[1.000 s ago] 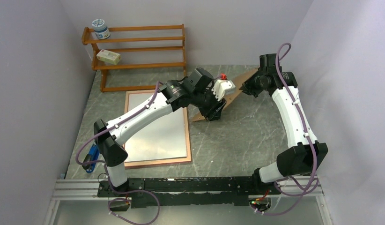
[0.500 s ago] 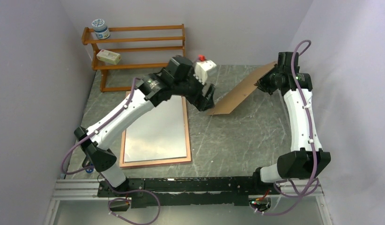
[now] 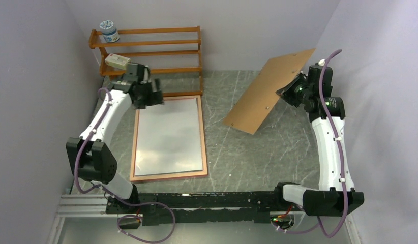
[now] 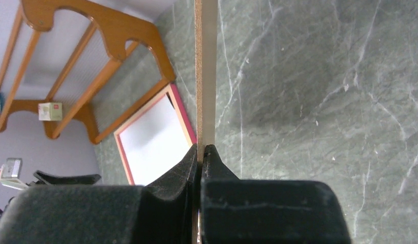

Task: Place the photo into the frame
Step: Turn over the photo frame item at the center of the board, then move the photo frame to the center of the board.

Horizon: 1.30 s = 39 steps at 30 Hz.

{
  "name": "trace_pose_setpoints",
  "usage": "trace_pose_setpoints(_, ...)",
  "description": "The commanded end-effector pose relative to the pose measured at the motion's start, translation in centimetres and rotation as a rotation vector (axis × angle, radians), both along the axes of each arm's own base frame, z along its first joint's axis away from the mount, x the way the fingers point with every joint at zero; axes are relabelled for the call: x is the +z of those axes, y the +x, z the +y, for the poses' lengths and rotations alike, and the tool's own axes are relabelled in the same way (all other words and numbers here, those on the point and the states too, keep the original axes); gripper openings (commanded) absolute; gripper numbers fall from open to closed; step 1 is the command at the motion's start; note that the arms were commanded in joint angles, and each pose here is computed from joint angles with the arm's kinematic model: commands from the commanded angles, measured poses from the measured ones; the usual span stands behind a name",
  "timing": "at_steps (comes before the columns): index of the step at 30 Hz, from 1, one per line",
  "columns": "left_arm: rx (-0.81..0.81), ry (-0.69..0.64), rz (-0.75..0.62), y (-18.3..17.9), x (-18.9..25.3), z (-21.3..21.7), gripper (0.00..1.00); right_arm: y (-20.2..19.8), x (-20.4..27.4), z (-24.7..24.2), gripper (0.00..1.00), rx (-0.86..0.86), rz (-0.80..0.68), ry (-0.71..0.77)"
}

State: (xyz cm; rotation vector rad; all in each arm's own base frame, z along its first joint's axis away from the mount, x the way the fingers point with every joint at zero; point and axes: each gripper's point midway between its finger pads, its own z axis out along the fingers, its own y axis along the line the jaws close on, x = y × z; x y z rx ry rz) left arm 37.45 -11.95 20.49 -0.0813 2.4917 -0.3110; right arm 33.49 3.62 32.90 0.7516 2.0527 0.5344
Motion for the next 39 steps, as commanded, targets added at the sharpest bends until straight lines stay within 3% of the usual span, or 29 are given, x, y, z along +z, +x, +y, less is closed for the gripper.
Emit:
trace_pose_setpoints(1, 0.281, 0.018, 0.044, -1.0, -0.6, 8.1, 0.88, 0.7, 2.0, 0.7, 0.00, 0.055, -0.124, -0.007)
trace_pose_setpoints(5, 0.373, -0.057, 0.106, -1.7, -3.4, 11.3, 0.88, 0.5, 1.0, 0.4, 0.00, 0.050, -0.093, -0.026)
trace_pose_setpoints(14, 0.489, -0.112, 0.199, -3.5, -10.2, 13.7, 0.83, 0.6, 0.4, 0.7, 0.00, 0.079, -0.065, -0.032)
trace_pose_setpoints(23, 0.381, -0.312, 0.253, -3.0, -13.1, 11.5, 0.82, 0.5, 0.2, 0.7, 0.00, 0.082, -0.064, -0.033)
trace_pose_setpoints(35, 0.462, -0.131, 0.216, -3.6, -13.8, 15.0, 0.85, 0.5, -0.9, 0.7, 0.00, 0.081, -0.048, -0.004)
trace_pose_setpoints(39, 0.463, -0.128, 0.248, -4.1, -15.6, 15.0, 0.87, 0.6, -1.0, 0.7, 0.00, 0.084, -0.044, 0.004)
